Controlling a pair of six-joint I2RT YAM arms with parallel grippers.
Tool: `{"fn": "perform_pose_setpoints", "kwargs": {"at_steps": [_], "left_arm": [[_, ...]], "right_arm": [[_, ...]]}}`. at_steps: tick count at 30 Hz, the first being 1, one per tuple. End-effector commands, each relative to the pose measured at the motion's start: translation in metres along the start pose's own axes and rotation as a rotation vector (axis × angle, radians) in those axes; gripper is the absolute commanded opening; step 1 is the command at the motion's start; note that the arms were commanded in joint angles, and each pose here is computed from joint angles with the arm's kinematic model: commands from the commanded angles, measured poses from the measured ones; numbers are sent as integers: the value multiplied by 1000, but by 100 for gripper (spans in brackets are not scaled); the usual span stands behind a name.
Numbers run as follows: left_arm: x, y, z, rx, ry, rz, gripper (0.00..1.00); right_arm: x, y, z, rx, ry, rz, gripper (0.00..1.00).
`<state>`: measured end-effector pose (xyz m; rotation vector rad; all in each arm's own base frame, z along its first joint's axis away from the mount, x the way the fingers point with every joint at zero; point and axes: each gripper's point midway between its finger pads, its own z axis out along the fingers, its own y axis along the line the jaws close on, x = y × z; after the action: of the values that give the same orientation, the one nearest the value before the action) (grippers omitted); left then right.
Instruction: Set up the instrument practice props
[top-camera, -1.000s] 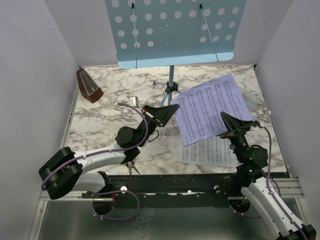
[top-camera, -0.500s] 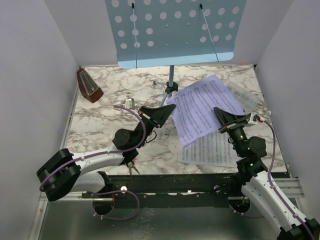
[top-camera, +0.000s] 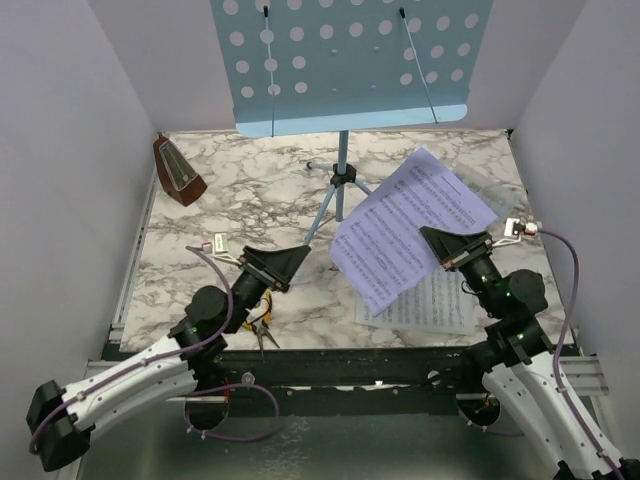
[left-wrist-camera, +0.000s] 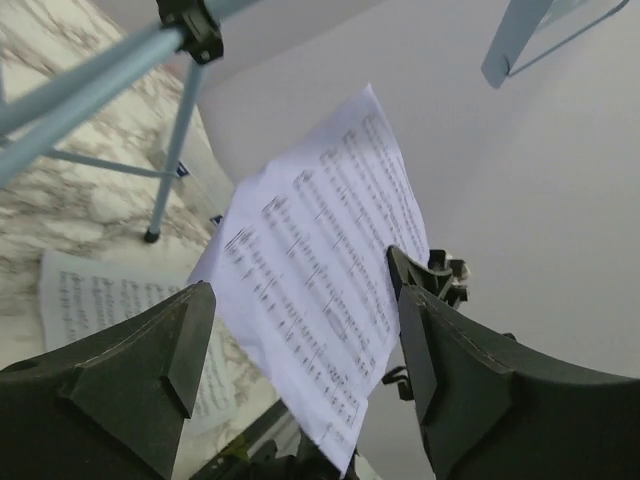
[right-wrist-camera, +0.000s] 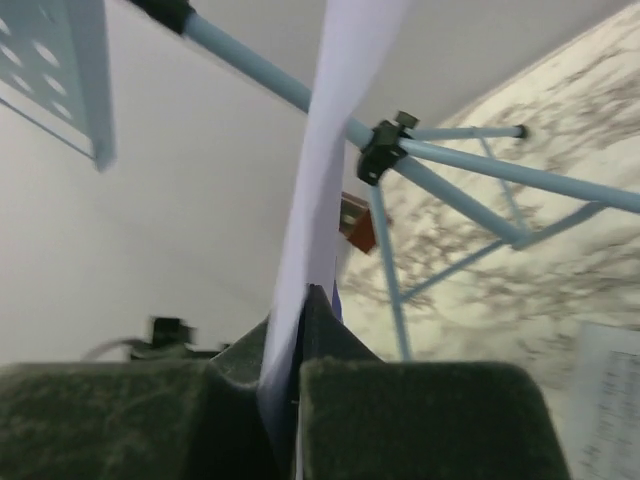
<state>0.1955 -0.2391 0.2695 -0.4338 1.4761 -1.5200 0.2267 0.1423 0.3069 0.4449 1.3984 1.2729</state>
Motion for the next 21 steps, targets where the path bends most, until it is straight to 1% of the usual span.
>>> {"fn": "perform_pose_setpoints", "kwargs": {"at_steps": [1,3,4,6,8,10,12,13,15,18,20,21], "left_arm": [[-37,48,-36,-331,-55,284,82],[-46,33,-40,-309,-48,365,82],[-46,23,-39,-279,-22,406,82],[-37,8,-33,-230,57,478,82],[-21,-7,-23,-175,164,550,83],[-4,-24,-13,-107,272,592,87],[17,-44,-8,5,397,626,90],[29,-56,-9,77,465,636,91],[43,-70,-12,162,552,642,93],[50,-84,-20,254,593,634,97],[54,-95,-28,325,612,620,99],[54,-104,-30,363,603,610,99]], "right_arm": [[17,-9,-13,49,182,-349,1],[20,2,-17,4,249,-476,0],[23,11,-20,-39,293,-534,0],[34,29,-25,-156,394,-625,1],[48,47,-34,-273,516,-668,0],[60,62,-42,-368,632,-657,1],[68,77,-50,-450,731,-619,1],[73,88,-56,-509,787,-589,1],[78,103,-66,-600,877,-531,1],[77,122,-78,-688,944,-485,1],[75,130,-82,-719,949,-474,1],[74,134,-84,-731,943,-471,1]]}}
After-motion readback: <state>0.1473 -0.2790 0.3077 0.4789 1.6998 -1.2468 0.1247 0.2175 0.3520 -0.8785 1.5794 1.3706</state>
